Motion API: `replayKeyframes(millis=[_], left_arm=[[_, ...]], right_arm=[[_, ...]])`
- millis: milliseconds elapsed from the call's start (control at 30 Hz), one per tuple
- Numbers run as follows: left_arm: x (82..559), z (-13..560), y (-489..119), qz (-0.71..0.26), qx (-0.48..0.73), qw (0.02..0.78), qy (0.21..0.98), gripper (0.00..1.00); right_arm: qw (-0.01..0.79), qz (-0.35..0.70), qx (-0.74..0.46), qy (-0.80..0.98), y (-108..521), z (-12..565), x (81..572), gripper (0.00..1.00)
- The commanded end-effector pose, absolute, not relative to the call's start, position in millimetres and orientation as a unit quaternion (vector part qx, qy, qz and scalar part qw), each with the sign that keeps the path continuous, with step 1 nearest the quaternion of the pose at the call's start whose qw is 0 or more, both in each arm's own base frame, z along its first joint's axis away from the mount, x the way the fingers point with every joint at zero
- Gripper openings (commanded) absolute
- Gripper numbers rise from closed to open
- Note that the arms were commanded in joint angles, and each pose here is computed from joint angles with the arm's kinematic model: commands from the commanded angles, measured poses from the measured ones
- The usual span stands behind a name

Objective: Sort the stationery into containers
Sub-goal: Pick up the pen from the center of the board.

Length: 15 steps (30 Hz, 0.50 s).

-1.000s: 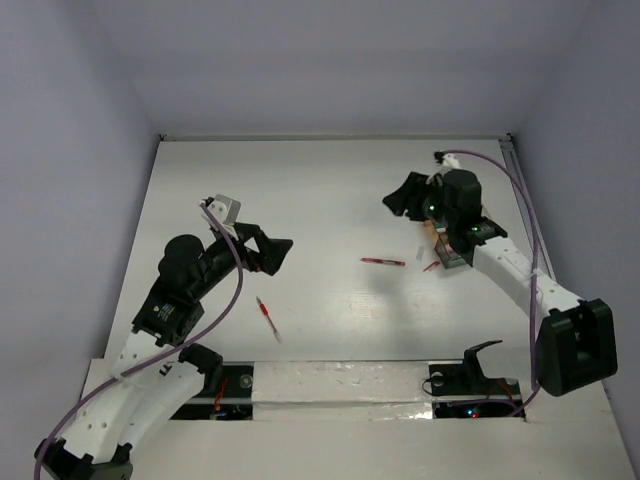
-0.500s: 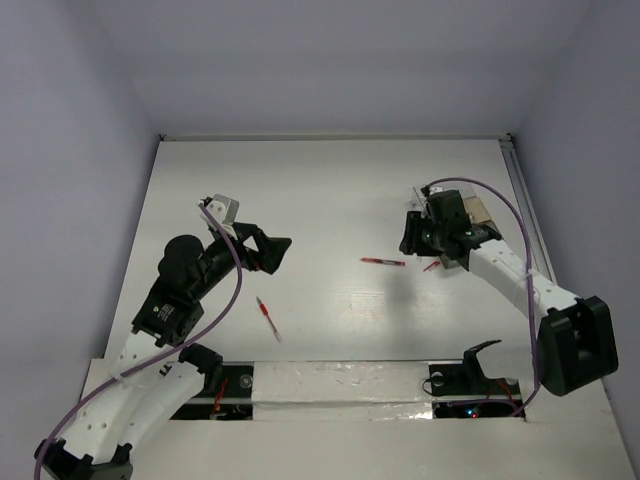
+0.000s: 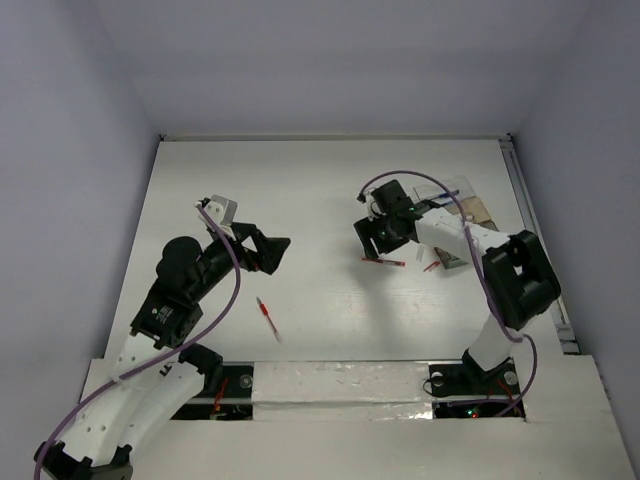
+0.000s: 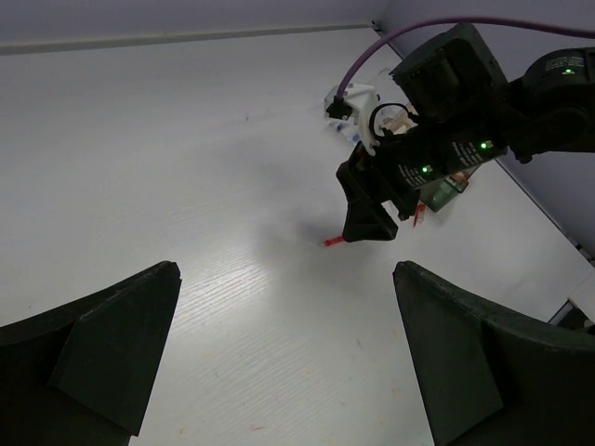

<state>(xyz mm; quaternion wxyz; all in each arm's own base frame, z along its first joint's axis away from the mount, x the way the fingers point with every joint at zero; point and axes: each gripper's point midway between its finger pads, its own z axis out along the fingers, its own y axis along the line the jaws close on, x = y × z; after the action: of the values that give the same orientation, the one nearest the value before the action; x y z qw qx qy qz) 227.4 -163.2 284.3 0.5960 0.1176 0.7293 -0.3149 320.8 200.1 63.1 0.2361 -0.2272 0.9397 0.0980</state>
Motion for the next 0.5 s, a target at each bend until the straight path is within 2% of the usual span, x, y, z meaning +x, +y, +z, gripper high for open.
replayKeyframes(millis=[0,300,400,433,467], left_arm=[[226.8,302.0,-162.5,-0.319,0.117,0.614,0.712,0.99],[228.6,299.7,-162.4,-0.316,0.116,0.612,0.716,0.99],[228.6,299.7,-162.4,-0.316,0.116,0.612,0.716,0.99],[228.5,300.0,-162.7,-0.317,0.116,0.612,0.715,0.99],[228.7,299.3,-162.2,-0.315,0.115,0.612,0.716,0.99]], right_arm=[[0.215,0.069,-0.290,0.930,197.3,58.3,325.2,0.69],[0.141,0.075,-0.343,0.926,209.7,16.0,312.6,0.68],[0.129,0.091,-0.343,0.926,218.7,6.0,308.9,0.54],[0.128,0.095,-0.337,0.928,220.9,3.1,309.3,0.35],[0.126,0.101,-0.334,0.929,223.3,1.0,308.4,0.23]])
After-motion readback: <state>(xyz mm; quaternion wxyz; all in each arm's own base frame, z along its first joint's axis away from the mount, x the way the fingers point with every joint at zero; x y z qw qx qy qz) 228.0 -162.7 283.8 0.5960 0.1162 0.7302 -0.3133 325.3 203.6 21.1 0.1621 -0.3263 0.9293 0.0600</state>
